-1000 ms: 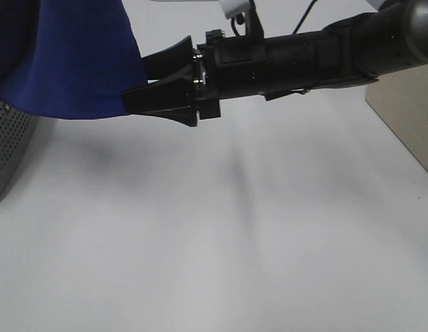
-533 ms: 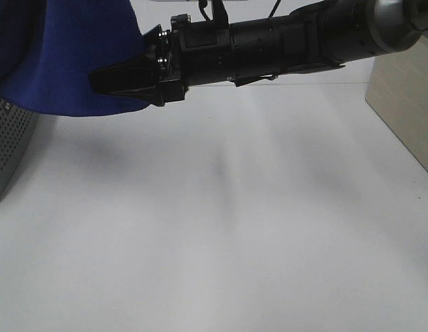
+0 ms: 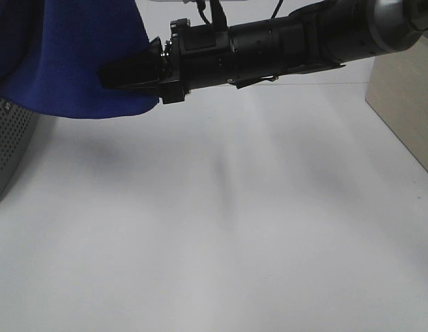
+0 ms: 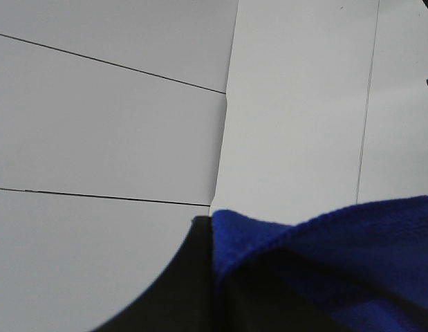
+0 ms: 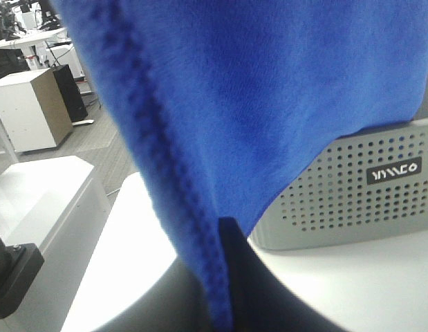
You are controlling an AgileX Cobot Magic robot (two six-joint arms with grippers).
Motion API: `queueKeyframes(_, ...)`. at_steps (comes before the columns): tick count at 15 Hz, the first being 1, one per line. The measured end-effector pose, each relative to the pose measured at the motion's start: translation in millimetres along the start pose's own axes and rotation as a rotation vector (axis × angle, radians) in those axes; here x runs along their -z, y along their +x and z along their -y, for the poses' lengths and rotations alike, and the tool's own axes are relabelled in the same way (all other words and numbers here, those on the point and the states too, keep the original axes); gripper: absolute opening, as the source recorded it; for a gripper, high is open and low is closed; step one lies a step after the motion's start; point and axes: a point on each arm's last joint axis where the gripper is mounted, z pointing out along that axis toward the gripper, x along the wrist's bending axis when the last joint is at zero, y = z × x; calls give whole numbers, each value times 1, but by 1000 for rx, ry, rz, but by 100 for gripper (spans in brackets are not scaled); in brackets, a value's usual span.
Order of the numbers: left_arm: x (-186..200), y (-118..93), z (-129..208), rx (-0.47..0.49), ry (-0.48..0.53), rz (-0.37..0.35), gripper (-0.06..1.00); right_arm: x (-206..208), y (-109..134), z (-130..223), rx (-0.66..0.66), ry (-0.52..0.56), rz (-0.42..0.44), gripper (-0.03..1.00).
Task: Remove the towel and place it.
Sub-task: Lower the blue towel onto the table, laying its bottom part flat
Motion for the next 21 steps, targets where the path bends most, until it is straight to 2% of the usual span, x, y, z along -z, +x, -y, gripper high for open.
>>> queueKeyframes(2,0,0,0,0,0,0,0,0,0,1,-42,6,2,2)
queueKeyframes(5,0,0,0,0,0,0,0,0,-1,0,-171,25,19,2)
queueKeyframes(7,-1,0,0,4,1,2,0,3,1,0,-268,99,66,2)
queueKeyframes(8,-7,0,-2,30,-18,-17,0,12,11,-11,-327,206,132,2)
queueKeyframes(9,-11,0,-4,37,-32,-32,0,19,18,-22,-327,253,185,2)
queueKeyframes(13,-26,3,-11,106,-98,-97,0,61,48,-75,-240,452,496,2)
queueKeyframes(14,-29,4,-13,133,-120,-117,0,66,50,-82,-226,468,538,2)
queueKeyframes(17,-29,12,-19,181,-206,-210,0,102,59,-139,-85,501,859,2)
queueKeyframes(19,-32,20,-15,186,-239,-280,0,119,63,-176,21,460,1009,2)
queueKeyframes(21,-41,31,-2,257,-265,-361,0,134,71,-211,148,402,1127,2)
